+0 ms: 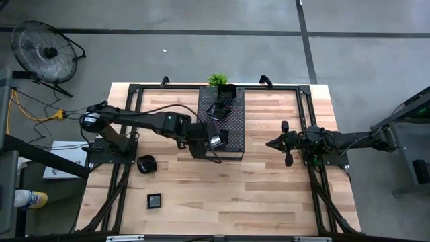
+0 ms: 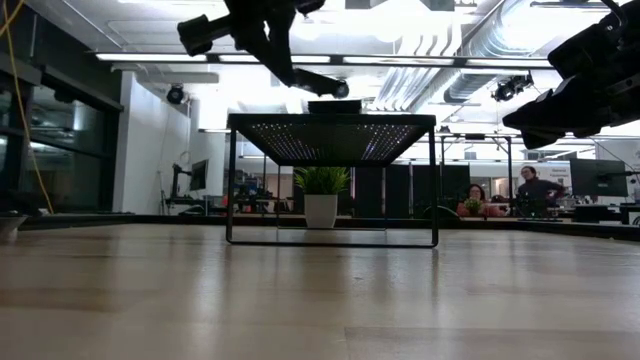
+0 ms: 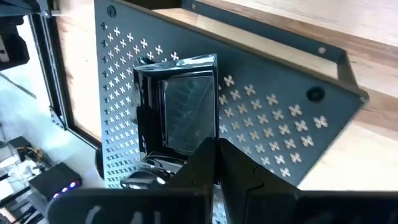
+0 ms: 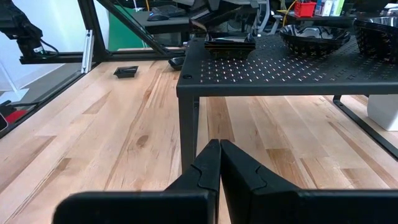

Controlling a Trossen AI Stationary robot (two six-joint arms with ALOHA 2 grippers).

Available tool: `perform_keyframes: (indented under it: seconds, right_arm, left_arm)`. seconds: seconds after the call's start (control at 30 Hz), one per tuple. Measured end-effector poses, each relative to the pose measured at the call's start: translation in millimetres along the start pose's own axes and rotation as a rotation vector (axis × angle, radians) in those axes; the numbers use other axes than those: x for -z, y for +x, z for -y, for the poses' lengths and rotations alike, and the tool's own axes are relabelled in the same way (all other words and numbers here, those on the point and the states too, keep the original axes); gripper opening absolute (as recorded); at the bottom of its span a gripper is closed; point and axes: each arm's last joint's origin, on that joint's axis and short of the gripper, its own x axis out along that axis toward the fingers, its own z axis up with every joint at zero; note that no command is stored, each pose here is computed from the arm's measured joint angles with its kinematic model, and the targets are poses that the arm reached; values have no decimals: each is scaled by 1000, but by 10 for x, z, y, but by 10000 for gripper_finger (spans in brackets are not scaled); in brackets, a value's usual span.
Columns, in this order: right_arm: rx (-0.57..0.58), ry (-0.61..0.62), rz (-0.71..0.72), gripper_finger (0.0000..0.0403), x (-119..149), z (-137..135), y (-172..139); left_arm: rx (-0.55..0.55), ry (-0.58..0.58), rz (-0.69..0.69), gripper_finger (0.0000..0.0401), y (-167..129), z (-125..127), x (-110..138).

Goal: Pick & Place Mini shaped plates
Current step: Stack the square plate on top of the square plate on the shelf

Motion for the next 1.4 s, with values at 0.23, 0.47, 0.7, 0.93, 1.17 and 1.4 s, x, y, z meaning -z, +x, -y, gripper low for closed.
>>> perform_keyframes:
  seconds: [0.23,0.47,0.7,0.93,1.17,1.4]
  right_arm:
    - [0,0,1,5,0,0,0]
    - [0,0,1,5,-1,0,0]
    - [0,0,1,5,-1,0,0]
    - [0,0,1,5,-1,0,0]
    - [0,0,1,5,-1,0,0]
    - [0,0,0,5,0,0,0]
  left_arm:
    - [-20,33,90,7,-148,-23,162]
    - [-44,233,248,7,-218,-48,358]
    - [-66,259,251,7,-135,-105,562]
    - [-138,245,353,7,-73,-191,676]
    - [-111,297,344,7,136,-215,640]
    - [-120,300,339,7,294,-262,614]
